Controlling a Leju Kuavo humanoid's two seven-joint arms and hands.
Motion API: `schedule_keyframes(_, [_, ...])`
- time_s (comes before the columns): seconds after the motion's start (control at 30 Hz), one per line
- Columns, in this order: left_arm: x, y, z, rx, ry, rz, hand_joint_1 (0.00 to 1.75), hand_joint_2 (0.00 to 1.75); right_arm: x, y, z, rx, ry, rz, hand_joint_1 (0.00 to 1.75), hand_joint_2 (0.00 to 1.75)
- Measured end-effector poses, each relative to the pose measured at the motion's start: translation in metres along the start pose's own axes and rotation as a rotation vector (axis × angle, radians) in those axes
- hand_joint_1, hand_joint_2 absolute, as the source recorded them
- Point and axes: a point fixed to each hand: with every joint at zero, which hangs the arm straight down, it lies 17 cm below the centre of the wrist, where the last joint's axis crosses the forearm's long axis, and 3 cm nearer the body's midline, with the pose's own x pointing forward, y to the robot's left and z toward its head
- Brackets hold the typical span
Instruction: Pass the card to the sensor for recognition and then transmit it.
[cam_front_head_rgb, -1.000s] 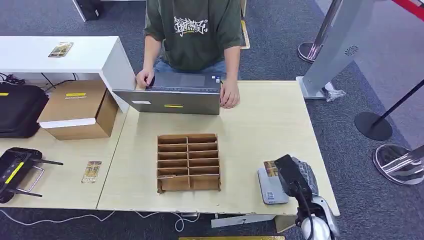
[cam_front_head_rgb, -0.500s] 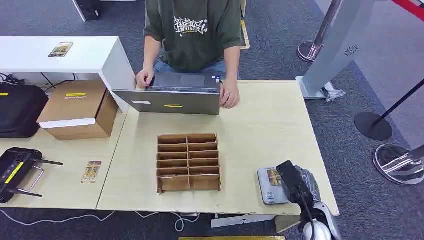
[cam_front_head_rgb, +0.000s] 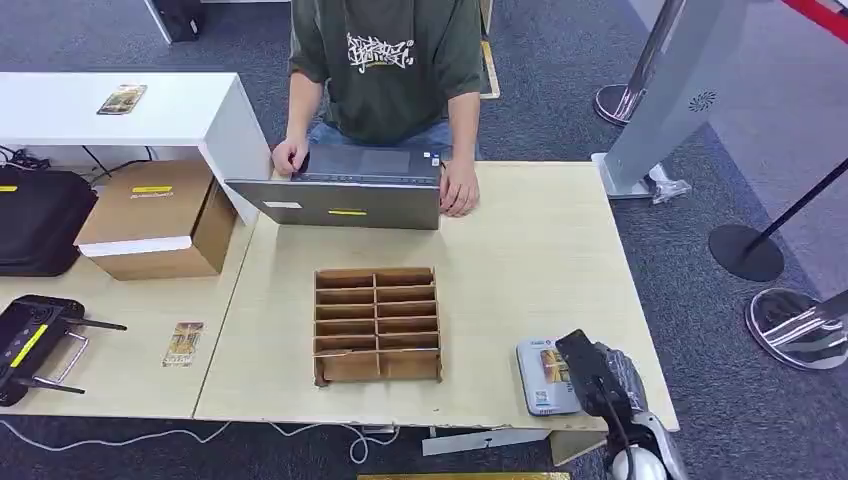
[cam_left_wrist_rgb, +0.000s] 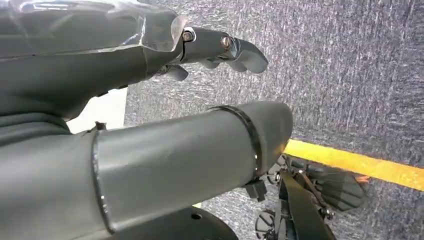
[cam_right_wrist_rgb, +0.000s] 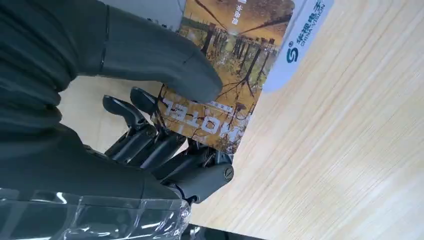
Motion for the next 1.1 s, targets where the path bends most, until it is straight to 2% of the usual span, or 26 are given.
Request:
schedule_keyframes(0.23, [0.001,0.0,0.002,0.03,-0.018,0.023,0.0,0.0,-0.011,0.004,0.006,0.023,0.015,0.01,1.75,1.75])
schedule_keyframes(0.53, [0.0,-0.008,0.004,0.016,-0.028,0.015,0.0,0.0,-0.026,-0.013,0.026,-0.021,0.035,0.039,1.75,1.75])
schedule_keyframes(0.6, [0.0,-0.009,0.004,0.014,-0.028,0.016,0.0,0.0,-0.014,-0.025,0.03,-0.075,-0.005,0.053,1.75,1.75])
schedule_keyframes(0.77, [0.002,-0.012,0.005,0.008,-0.041,0.015,0.0,0.0,0.048,-0.07,0.043,-0.265,-0.183,0.031,1.75,1.75])
schedule_keyframes(1.1, [0.007,-0.016,0.006,-0.002,-0.065,0.024,0.0,0.0,0.124,-0.124,0.08,-0.493,-0.415,0.04,1.75,1.75])
